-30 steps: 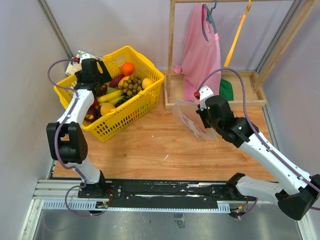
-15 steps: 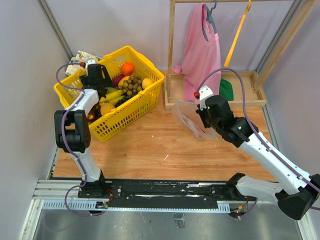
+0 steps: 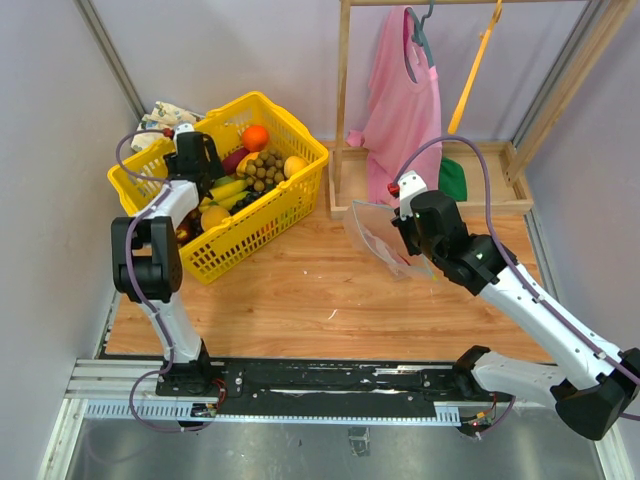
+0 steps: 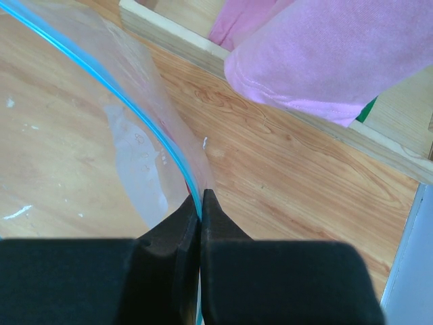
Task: Place the food in the zip-top bag and seal the zipper
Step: Pick up the fake fruit from the bin.
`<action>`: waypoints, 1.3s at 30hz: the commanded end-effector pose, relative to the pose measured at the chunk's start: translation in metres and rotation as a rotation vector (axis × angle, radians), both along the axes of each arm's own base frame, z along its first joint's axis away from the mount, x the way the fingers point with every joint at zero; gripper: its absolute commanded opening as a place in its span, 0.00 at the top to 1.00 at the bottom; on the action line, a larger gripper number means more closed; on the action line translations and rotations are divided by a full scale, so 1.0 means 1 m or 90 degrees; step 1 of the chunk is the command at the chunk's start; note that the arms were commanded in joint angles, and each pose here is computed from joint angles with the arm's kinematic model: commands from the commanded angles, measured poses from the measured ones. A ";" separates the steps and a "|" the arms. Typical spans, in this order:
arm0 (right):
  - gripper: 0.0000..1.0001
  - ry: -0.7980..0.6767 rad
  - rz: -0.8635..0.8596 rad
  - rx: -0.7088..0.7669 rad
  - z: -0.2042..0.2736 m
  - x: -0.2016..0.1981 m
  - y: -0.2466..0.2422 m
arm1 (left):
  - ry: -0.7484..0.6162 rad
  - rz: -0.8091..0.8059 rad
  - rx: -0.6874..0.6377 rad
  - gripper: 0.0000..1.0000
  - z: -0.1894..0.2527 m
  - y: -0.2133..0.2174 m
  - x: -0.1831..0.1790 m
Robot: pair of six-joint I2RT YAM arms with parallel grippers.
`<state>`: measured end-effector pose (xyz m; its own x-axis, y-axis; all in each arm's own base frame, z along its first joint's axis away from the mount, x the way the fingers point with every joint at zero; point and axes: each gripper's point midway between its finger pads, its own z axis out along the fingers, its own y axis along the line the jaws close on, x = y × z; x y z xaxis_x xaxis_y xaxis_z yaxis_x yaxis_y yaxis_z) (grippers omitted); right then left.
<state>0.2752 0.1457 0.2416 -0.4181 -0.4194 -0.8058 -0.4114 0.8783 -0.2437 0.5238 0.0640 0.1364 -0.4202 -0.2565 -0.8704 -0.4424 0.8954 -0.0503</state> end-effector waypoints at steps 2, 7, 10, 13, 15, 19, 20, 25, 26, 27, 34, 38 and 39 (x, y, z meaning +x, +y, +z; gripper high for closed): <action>0.99 -0.015 -0.003 0.010 0.005 0.001 -0.003 | -0.064 -0.040 -0.010 0.44 0.049 -0.010 -0.004; 0.99 -0.017 -0.002 0.017 0.007 0.000 -0.003 | -0.088 -0.050 -0.006 0.52 0.078 -0.012 -0.015; 0.99 -0.016 -0.001 0.019 0.009 -0.001 -0.002 | -0.109 -0.063 -0.014 0.52 0.095 -0.017 -0.022; 0.99 -0.015 0.000 0.023 0.010 -0.001 -0.002 | -0.132 -0.085 -0.031 0.53 0.115 -0.025 -0.031; 0.99 -0.015 0.001 0.025 0.011 -0.002 -0.002 | -0.141 -0.103 -0.046 0.54 0.126 -0.033 -0.037; 0.99 -0.013 0.001 0.027 0.013 -0.003 -0.001 | -0.163 -0.149 -0.074 0.54 0.147 -0.054 -0.051; 0.99 -0.014 0.002 0.029 0.014 -0.003 -0.001 | -0.167 -0.163 -0.077 0.53 0.151 -0.061 -0.054; 0.99 -0.016 0.001 0.031 0.016 -0.003 -0.001 | -0.188 -0.237 -0.101 0.53 0.173 -0.099 -0.074; 0.99 -0.018 0.001 0.031 0.017 -0.003 -0.001 | -0.194 -0.254 -0.106 0.53 0.178 -0.108 -0.079; 0.99 -0.019 0.000 0.029 0.018 -0.002 -0.002 | -0.202 -0.268 -0.111 0.53 0.183 -0.114 -0.083; 0.99 -0.019 -0.002 0.028 0.020 -0.001 -0.002 | -0.250 -0.375 -0.150 0.54 0.216 -0.160 -0.120; 0.99 -0.017 0.001 0.029 0.019 -0.001 0.000 | -0.291 -0.445 -0.190 0.55 0.237 -0.186 -0.145; 0.99 -0.014 0.002 0.029 0.018 -0.001 0.001 | -0.301 -0.464 -0.202 0.55 0.242 -0.193 -0.152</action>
<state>0.2726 0.1474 0.2473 -0.4068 -0.4093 -0.8167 -0.4223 0.8770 -0.2292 0.3966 -0.0983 0.3556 -0.2073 -0.2875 -0.9351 0.2022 0.9226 -0.3285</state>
